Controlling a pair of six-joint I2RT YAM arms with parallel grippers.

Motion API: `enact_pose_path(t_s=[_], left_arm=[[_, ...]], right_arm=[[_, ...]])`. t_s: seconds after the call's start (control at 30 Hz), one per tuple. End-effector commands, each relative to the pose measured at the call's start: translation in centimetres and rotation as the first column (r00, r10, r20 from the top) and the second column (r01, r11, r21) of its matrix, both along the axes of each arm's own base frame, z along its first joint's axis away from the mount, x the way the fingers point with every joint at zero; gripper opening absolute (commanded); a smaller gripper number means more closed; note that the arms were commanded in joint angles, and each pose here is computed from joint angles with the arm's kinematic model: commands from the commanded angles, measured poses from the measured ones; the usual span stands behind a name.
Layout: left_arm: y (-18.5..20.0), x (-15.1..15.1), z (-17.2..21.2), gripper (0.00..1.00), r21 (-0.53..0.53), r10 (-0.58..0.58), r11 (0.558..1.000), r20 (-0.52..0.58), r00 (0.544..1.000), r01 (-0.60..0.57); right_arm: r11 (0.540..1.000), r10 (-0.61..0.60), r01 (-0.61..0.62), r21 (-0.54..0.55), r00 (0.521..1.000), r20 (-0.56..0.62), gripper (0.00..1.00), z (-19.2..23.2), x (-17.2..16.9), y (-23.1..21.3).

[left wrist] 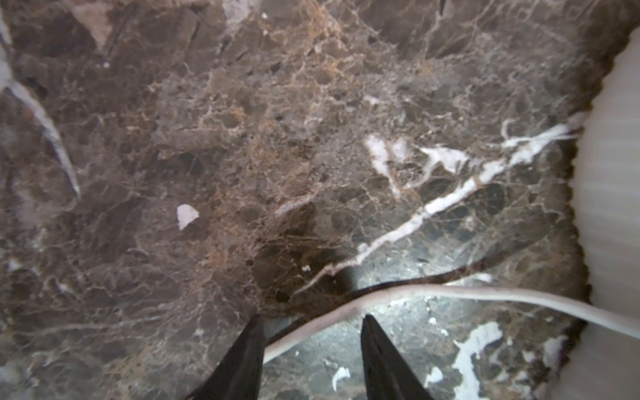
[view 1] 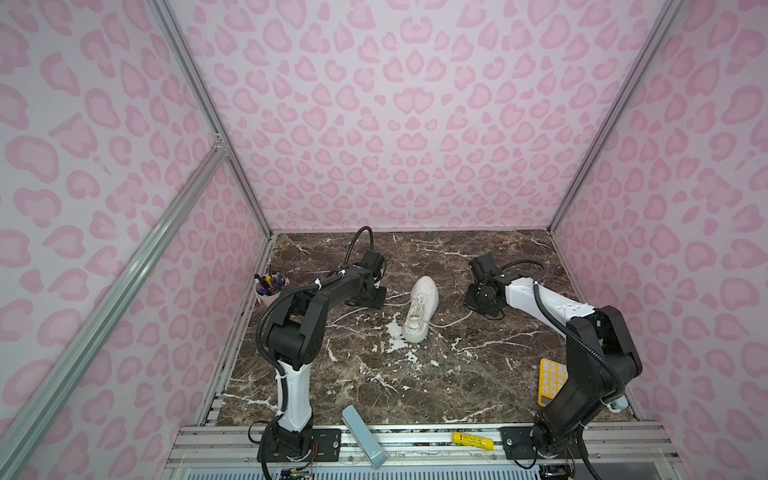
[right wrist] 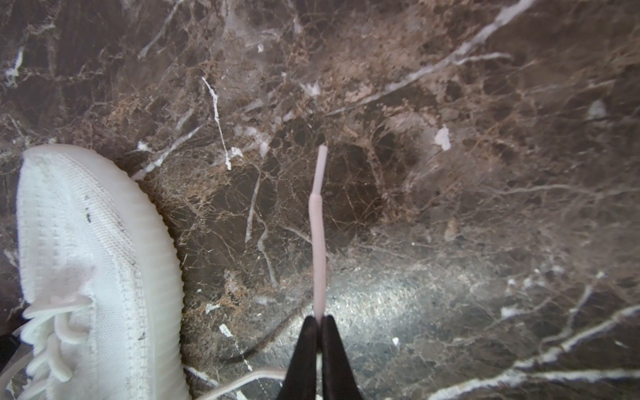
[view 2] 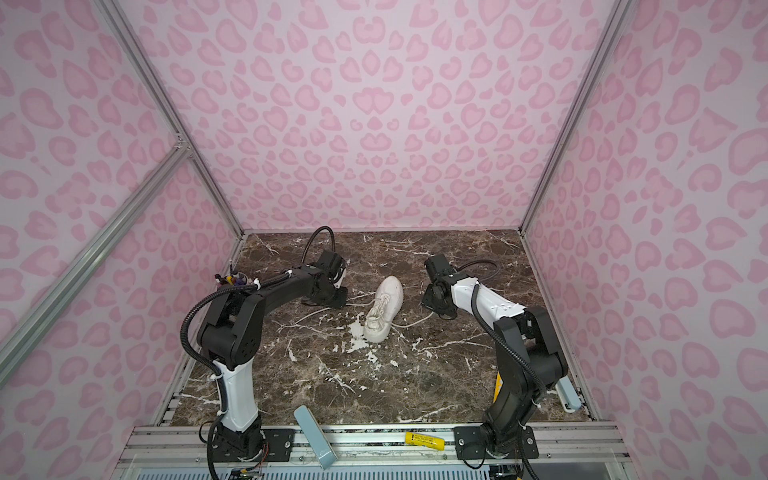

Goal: Tie the shoes

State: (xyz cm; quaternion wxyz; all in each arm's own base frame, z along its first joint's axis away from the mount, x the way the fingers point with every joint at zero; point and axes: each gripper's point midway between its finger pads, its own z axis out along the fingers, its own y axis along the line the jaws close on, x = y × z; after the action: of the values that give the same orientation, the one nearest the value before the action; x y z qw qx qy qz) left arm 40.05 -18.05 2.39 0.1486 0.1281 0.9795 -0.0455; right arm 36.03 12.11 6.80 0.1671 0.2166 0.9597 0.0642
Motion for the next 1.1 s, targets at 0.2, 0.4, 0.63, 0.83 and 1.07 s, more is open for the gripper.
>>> enact_pose_path(t_s=[0.2,0.4,0.63,0.83,1.07], left_arm=[[0.0,-0.5,-1.2,0.3,0.007,-0.016,1.0,-0.021,1.0,0.017],[0.1,-0.2,-0.5,0.11,0.009,-0.011,1.0,0.005,1.0,0.011],[0.5,-1.3,-0.1,0.03,0.007,0.007,1.0,0.006,1.0,-0.007],[1.3,-1.5,3.1,0.03,0.014,0.029,0.999,0.065,0.997,-0.03],[3.3,-1.2,7.3,0.03,0.071,0.064,0.994,0.165,0.984,-0.077]], right_arm=[[1.0,0.005,-0.005,-0.028,1.0,0.008,0.07,0.6,-0.3,-0.6],[1.0,0.008,-0.007,-0.024,0.999,0.038,0.07,1.6,0.0,-0.6],[1.0,0.003,-0.002,-0.015,0.998,0.056,0.07,2.4,0.4,-1.0],[1.0,0.009,-0.007,-0.019,0.992,0.122,0.07,5.9,1.5,-1.6],[0.998,0.04,-0.026,-0.065,0.973,0.225,0.07,11.2,3.2,-1.9]])
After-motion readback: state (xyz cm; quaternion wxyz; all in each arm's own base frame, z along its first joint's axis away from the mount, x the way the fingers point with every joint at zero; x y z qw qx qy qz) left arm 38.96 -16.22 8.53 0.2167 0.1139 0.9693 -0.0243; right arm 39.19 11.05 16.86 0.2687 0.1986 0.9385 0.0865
